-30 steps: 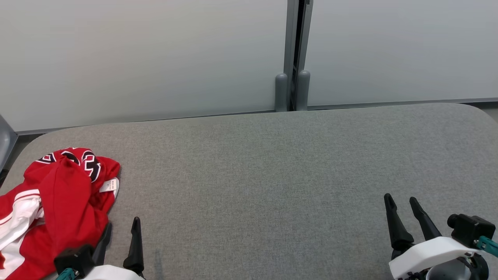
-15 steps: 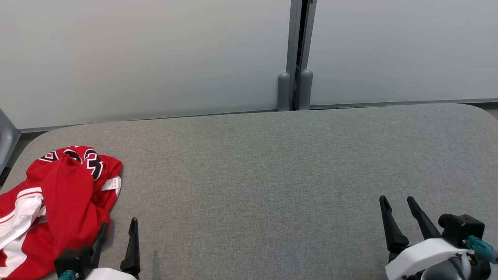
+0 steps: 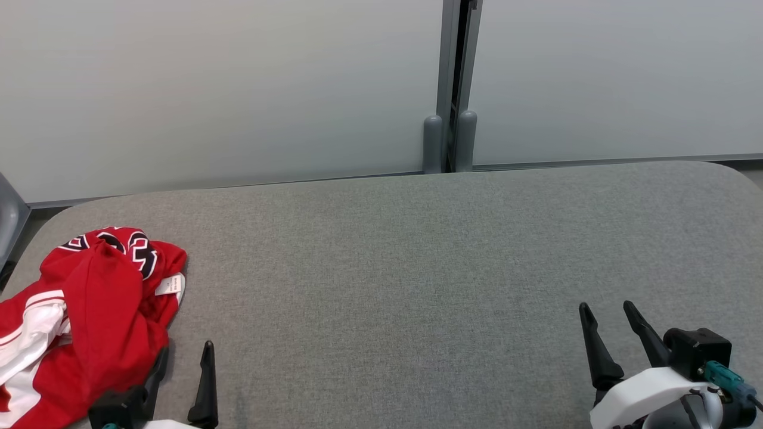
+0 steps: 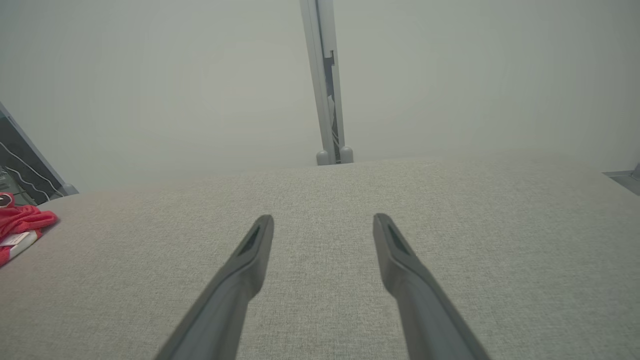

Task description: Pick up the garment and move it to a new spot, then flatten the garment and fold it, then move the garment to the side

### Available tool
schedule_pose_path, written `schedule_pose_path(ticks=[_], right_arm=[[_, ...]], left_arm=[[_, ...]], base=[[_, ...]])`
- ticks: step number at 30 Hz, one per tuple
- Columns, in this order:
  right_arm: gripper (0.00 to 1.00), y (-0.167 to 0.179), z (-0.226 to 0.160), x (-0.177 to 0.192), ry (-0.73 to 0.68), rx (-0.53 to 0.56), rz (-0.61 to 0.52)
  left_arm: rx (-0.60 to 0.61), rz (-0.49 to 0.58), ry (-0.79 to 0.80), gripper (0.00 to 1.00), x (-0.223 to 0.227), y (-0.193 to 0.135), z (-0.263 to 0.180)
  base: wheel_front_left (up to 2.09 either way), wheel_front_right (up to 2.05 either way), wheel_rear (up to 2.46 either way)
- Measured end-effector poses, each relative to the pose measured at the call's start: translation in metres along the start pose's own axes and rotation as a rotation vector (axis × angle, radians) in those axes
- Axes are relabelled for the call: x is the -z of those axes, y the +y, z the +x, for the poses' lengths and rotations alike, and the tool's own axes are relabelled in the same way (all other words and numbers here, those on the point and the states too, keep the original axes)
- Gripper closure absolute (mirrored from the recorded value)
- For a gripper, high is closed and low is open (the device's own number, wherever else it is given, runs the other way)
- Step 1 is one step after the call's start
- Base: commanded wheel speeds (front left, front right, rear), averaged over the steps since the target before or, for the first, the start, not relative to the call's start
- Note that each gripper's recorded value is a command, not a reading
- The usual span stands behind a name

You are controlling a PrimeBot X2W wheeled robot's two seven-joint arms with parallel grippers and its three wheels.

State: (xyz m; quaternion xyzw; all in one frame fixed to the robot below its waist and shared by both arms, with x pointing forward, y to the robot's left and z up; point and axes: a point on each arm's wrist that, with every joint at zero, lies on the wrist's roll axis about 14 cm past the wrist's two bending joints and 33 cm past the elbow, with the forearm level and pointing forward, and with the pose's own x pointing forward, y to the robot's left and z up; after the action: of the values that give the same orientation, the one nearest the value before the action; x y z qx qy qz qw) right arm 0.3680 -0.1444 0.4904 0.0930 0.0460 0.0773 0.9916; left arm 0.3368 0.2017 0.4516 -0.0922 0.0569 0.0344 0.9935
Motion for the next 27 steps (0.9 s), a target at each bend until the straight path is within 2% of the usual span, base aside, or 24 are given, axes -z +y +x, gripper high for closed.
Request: schedule_pose_path(ticks=[13,27], right_arm=[[0.00,0.000,-0.001,0.000,-0.001,-0.005,-0.067],[0.00,0.002,-0.001,0.000,0.003,-0.010,-0.088]], left_arm=[[-0.002,0.063,0.000,0.00,-0.003,0.000,-0.007],[-0.007,0.049,-0.001,0.00,-0.006,-0.004,-0.013]], base=[[0.00,0.00,0.00],[0.00,0.00,0.00]])
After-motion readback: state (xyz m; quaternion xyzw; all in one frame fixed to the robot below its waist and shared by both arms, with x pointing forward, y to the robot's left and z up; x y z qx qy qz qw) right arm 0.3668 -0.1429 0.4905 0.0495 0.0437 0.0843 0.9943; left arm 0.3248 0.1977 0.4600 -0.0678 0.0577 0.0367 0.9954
